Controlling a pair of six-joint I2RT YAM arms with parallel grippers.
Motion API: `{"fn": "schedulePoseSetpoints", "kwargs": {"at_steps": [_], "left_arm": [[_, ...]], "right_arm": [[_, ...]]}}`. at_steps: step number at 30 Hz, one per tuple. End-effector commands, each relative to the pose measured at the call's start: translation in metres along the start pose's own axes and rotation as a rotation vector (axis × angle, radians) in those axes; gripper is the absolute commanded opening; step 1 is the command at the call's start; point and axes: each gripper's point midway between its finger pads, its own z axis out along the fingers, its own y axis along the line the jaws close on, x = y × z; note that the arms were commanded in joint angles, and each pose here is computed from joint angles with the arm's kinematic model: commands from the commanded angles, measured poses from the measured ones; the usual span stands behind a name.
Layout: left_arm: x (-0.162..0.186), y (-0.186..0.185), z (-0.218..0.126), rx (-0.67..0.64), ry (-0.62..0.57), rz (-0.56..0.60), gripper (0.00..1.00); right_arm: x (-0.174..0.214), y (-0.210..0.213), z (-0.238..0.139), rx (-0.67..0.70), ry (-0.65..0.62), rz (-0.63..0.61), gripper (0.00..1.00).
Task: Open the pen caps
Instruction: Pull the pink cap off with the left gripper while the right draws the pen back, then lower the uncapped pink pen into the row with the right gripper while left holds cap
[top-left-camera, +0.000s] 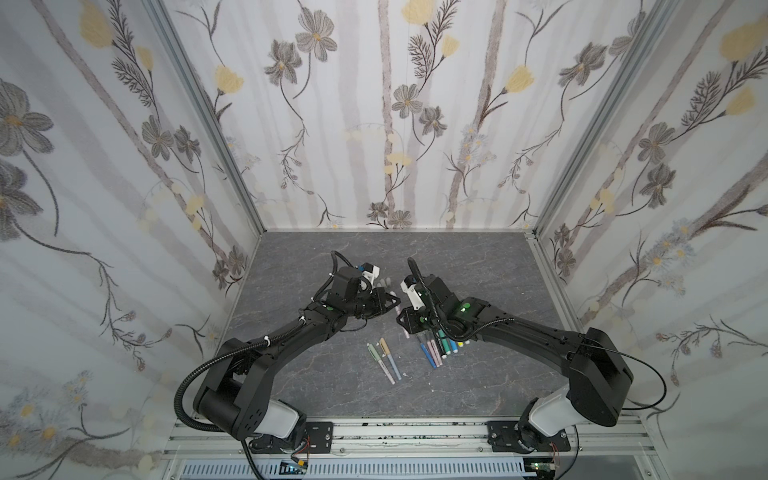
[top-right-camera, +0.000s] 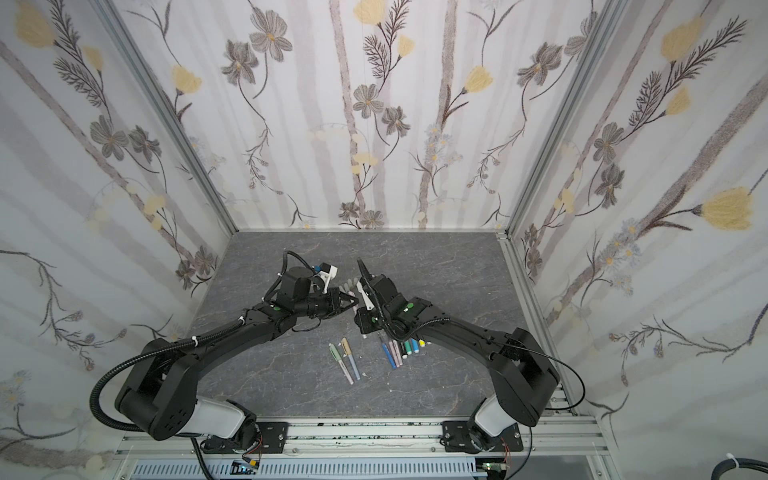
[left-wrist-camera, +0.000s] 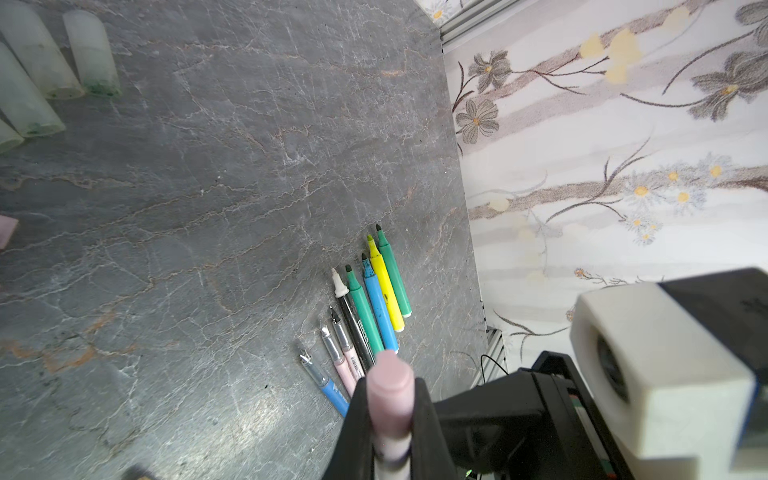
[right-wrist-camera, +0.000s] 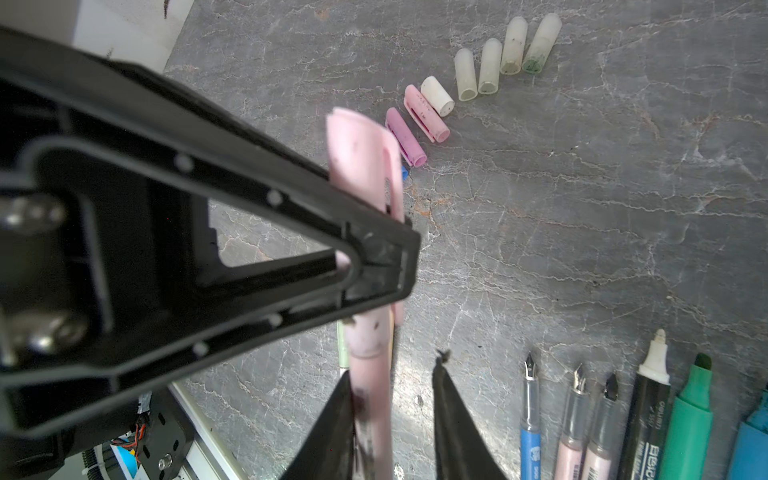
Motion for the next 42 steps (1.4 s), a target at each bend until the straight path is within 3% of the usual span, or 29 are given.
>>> {"fn": "schedulePoseSetpoints", "kwargs": {"at_steps": [1, 11, 32, 42], "left_arm": [[-0.007, -0.008, 0.002, 0.04, -0.01, 0.009, 0.0], [-0.022, -0.001, -0.004, 0.012, -0.059, -0.014, 0.0], [-0.049, 0.023, -0.008, -0.05, -0.081, 0.003, 0.0], [-0.058, 0.029, -0.017, -0.044, -0.089, 0.009, 0.0]], "right_arm": [[-0.009, 0.001, 0.004, -0.003, -0.035, -0.019, 0.2], [-0.004, 0.007, 0.011, -0.067, -0.057, -0.007, 0.0], [0.065, 0.01, 0.001, -0.016, 0.052, 0.008, 0.0], [0.076, 0.005, -0.001, 0.01, 0.075, 0.02, 0.0]]}}
